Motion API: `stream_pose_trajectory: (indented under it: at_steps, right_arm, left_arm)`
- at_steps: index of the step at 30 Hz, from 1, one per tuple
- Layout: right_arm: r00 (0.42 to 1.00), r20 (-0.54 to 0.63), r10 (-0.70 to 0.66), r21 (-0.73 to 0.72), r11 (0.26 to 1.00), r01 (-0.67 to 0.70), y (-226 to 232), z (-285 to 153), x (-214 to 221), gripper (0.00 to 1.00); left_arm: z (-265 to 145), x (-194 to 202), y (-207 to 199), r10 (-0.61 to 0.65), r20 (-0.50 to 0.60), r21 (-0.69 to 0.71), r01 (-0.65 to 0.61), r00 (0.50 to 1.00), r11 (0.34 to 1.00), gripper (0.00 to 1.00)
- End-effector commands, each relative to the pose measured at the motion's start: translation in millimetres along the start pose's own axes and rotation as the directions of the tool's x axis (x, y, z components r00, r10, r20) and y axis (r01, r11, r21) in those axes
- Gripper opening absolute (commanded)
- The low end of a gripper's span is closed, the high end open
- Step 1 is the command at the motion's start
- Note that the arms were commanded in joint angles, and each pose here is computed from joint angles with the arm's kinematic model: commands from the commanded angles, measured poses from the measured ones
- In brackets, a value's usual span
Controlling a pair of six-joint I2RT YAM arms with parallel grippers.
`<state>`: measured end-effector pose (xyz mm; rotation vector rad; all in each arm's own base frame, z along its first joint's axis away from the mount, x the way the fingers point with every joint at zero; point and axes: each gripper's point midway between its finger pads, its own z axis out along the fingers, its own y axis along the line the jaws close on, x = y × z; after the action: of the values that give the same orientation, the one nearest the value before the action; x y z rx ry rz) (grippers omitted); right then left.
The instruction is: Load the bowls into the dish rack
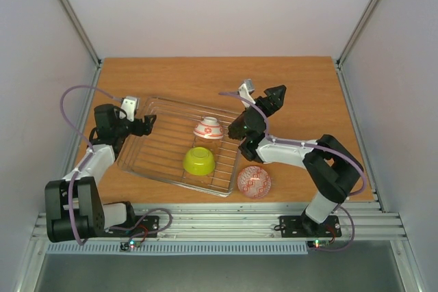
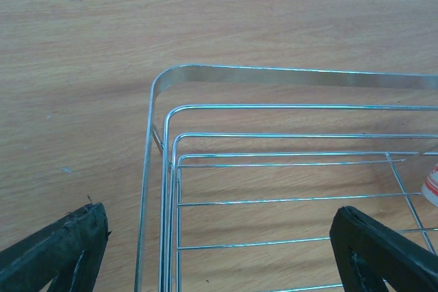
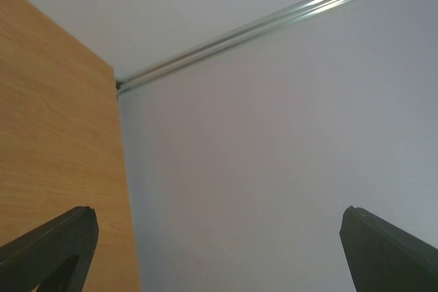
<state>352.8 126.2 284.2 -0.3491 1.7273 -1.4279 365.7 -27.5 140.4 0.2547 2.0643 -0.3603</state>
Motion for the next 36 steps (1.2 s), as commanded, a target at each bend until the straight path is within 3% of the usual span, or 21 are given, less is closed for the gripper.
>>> stream_pose_trajectory:
  at_steps: [1, 5, 8, 12, 18, 24, 36]
  right_arm:
    - [0.920, -0.074, -0.384, -0.041, 0.923, 0.382, -24, 2, 11, 0.98]
    - [0.984, -0.073, -0.164, -0.035, 0.986, 0.162, -92, 2, -5, 0.98]
    - [0.997, -0.071, 0.004, -0.030, 1.000, -0.006, -145, 2, -9, 0.98]
    - [0.981, -0.055, 0.187, -0.014, 0.982, -0.188, -204, 2, -7, 0.98]
    - [0.903, -0.036, 0.428, 0.002, 0.904, -0.428, -298, 1, 18, 0.98]
    - [0.856, 0.044, 0.514, 0.067, 0.854, -0.516, -355, 0, 43, 0.97]
    - [0.848, 0.183, 0.497, 0.134, 0.842, -0.522, -396, -5, 42, 0.99]
  left_arm:
    - [-4, -17, -2, 0.027, 0.051, 0.012, -0.028, 0.998, 1.000, 0.89]
    - [-1, -15, -3, 0.020, 0.050, 0.029, -0.021, 0.999, 0.999, 0.89]
    - [1, -12, -3, 0.012, 0.042, 0.033, -0.014, 0.999, 0.999, 0.90]
    - [0, -14, -3, 0.012, 0.045, 0.027, -0.013, 0.999, 1.000, 0.89]
    - [-2, -16, -5, 0.006, 0.053, 0.039, -0.008, 0.999, 0.999, 0.89]
    - [-2, -16, -7, 0.001, 0.055, 0.051, -0.004, 0.998, 0.999, 0.89]
    - [-1, -14, -10, -0.007, 0.057, 0.071, 0.003, 0.998, 0.997, 0.89]
